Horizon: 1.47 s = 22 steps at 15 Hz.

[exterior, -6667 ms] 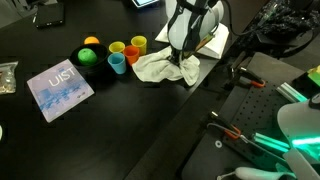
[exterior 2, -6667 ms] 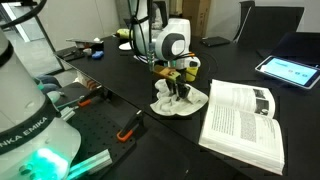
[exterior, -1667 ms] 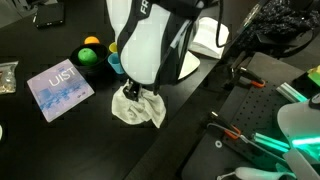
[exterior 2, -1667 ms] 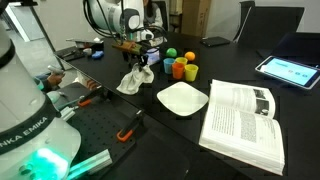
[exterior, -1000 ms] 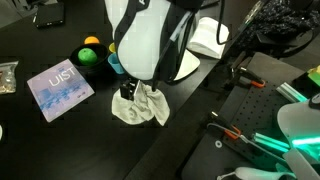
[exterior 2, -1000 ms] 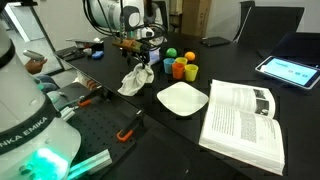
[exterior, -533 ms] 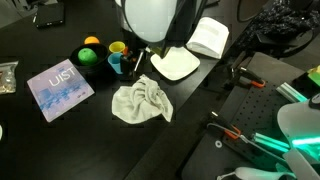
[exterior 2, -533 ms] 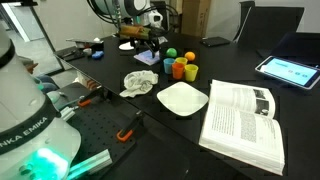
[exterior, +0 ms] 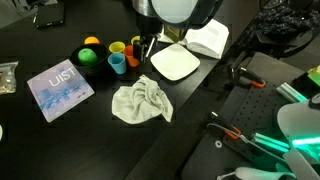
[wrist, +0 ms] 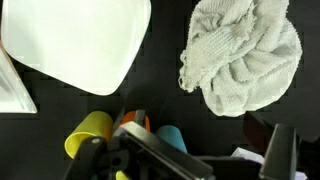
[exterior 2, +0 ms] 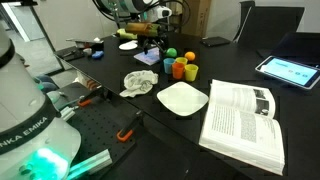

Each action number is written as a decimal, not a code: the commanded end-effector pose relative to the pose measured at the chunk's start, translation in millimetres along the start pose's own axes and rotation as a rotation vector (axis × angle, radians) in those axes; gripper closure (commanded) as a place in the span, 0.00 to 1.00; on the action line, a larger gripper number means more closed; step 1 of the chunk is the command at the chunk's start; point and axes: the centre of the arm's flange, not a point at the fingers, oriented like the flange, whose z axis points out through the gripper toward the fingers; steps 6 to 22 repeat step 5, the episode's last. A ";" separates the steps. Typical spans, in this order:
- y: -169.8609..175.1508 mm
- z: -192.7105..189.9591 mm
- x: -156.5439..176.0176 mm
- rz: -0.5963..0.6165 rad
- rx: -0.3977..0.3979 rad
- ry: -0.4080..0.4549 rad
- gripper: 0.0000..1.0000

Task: Clean the plate using the cloth

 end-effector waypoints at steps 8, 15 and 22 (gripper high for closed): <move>-2.0 0.6 -0.1 -0.004 0.002 -0.001 0.00; -2.0 0.6 -0.1 -0.004 0.002 -0.001 0.00; -2.0 0.6 -0.1 -0.004 0.002 -0.001 0.00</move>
